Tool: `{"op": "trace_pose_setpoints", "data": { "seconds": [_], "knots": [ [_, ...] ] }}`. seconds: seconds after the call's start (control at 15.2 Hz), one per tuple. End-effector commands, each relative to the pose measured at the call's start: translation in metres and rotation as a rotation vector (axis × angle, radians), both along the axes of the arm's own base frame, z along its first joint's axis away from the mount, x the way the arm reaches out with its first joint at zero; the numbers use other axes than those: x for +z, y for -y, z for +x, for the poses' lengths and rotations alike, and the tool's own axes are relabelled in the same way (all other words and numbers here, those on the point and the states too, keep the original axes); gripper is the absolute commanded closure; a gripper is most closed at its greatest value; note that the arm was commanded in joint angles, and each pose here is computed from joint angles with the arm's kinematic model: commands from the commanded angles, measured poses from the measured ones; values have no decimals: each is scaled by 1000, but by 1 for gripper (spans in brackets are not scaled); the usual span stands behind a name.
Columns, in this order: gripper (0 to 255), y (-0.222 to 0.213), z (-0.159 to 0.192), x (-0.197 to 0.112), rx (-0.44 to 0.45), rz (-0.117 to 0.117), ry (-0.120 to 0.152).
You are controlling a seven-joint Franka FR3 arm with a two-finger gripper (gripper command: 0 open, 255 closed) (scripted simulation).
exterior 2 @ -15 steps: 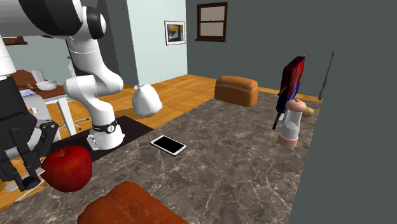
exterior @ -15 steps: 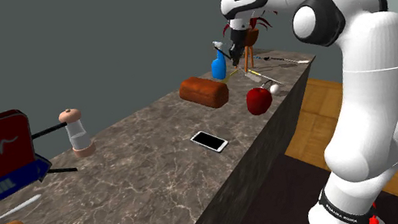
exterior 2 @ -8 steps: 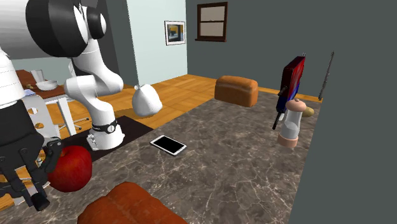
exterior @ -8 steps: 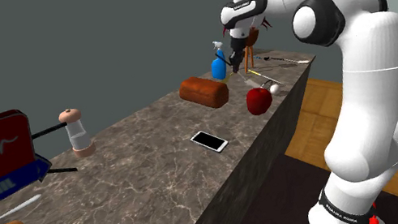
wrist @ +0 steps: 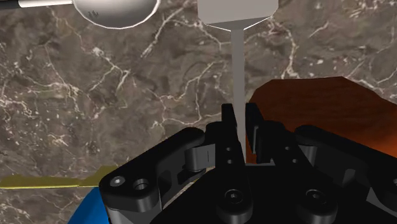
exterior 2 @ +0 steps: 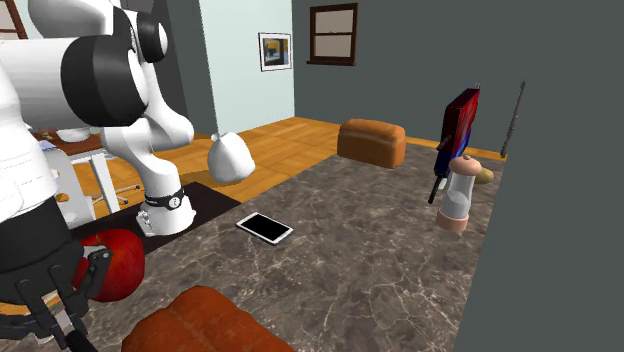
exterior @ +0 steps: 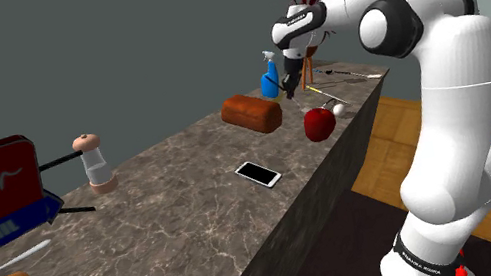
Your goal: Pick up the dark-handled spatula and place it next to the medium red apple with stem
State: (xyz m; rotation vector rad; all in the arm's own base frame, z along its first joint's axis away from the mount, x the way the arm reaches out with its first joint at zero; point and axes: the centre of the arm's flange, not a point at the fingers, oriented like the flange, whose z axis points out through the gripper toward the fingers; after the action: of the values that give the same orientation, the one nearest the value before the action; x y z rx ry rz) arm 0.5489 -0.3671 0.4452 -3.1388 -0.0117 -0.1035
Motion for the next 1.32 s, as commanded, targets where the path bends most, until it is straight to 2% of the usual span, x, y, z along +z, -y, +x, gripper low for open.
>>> {"op": "trace_pose_setpoints", "data": {
  "seconds": [0.0,1.06,1.25],
  "knots": [
    [255,0,0,-11,0,0,1],
    [255,0,0,-95,0,0,1],
    [255,0,0,-95,0,0,1]
  ]
}}
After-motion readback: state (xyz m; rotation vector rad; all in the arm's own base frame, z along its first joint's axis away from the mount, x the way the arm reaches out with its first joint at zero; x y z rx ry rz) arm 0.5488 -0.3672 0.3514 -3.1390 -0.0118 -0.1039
